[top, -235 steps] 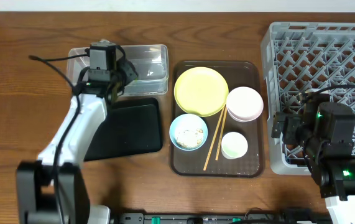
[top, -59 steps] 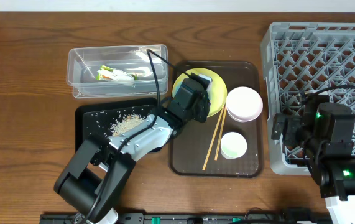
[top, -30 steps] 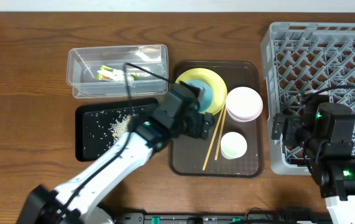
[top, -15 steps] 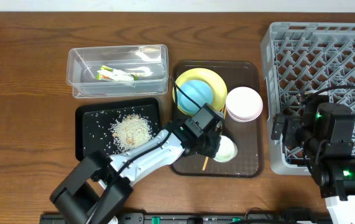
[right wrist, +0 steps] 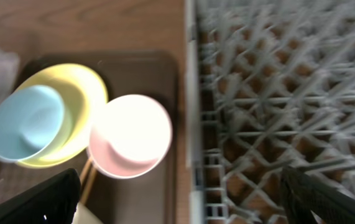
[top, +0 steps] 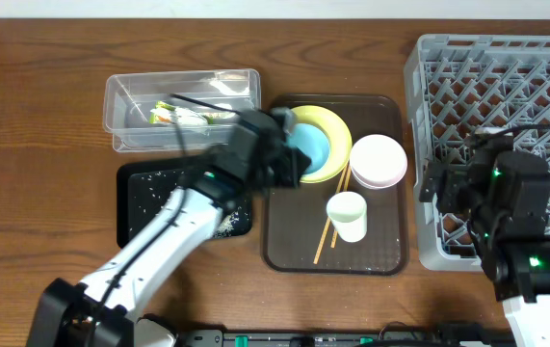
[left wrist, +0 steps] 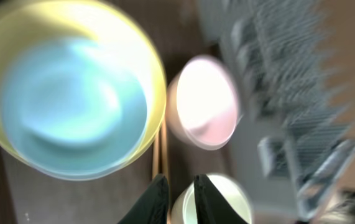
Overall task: Sort waste into correct bins and load items into the dishwasher rack
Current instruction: 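Grasp the small white cup with the left gripper, then lift the white cup with the left gripper while the right gripper approaches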
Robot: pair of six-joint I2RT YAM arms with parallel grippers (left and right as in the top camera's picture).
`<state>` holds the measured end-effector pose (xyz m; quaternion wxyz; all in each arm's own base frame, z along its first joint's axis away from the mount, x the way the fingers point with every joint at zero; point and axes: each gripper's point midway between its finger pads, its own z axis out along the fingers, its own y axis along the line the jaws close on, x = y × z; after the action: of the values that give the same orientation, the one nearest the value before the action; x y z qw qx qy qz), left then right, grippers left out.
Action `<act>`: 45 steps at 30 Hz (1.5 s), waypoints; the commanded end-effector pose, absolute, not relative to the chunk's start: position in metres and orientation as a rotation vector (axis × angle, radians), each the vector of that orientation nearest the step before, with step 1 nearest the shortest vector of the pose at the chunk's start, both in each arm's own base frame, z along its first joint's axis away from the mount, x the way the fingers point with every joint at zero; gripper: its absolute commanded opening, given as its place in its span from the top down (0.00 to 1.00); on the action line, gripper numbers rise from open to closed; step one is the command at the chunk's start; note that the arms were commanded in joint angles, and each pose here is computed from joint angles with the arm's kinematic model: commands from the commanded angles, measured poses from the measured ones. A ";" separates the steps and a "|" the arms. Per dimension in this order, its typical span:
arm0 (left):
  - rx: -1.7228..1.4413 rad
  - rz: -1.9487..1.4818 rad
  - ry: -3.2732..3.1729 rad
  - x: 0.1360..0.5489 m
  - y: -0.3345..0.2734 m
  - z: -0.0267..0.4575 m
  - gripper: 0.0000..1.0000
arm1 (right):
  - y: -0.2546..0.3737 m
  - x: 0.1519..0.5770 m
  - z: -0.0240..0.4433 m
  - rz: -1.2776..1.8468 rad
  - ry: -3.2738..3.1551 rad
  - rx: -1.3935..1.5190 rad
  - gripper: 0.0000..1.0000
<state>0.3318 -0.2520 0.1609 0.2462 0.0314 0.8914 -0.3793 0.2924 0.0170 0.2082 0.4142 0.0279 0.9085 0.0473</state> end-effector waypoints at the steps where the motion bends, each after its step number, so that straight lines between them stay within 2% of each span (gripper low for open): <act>1: -0.017 -1.343 2.405 0.338 -0.248 0.183 0.81 | 0.044 0.296 0.198 0.290 2.335 -0.008 0.01; 5: 0.069 -1.478 2.388 0.328 -0.247 0.192 0.81 | 0.047 0.297 0.187 0.307 2.382 -0.006 0.01; 6: 0.106 -1.486 2.395 0.323 -0.249 0.190 0.78 | 0.047 0.297 0.187 0.306 2.381 -0.006 0.01; 8: 0.177 -1.469 2.427 0.312 -0.253 0.183 0.64 | 0.047 0.298 0.187 0.306 2.377 -0.007 0.01; 9: 0.235 -1.455 2.435 0.305 -0.256 0.179 0.63 | 0.047 0.298 0.188 0.306 2.376 -0.008 0.01; 16: 0.411 -1.092 2.574 0.281 -0.264 0.135 0.61 | 0.047 0.297 0.187 0.306 2.378 -0.008 0.01; 24: 0.600 -0.848 2.556 0.259 -0.290 0.120 0.55 | 0.046 0.297 0.187 0.306 2.382 -0.007 0.01; 34: 0.703 -0.807 2.528 0.239 -0.311 0.118 0.50 | 0.046 0.295 0.185 0.306 2.390 -0.006 0.01; 45: 0.720 -0.792 2.551 0.244 -0.323 0.091 0.50 | 0.046 0.294 0.184 0.306 2.400 -0.004 0.01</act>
<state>0.2426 -0.3203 0.1016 0.1890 0.2495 0.9036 -0.2923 0.2928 0.0426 0.1764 0.3458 0.0031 0.9315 0.1126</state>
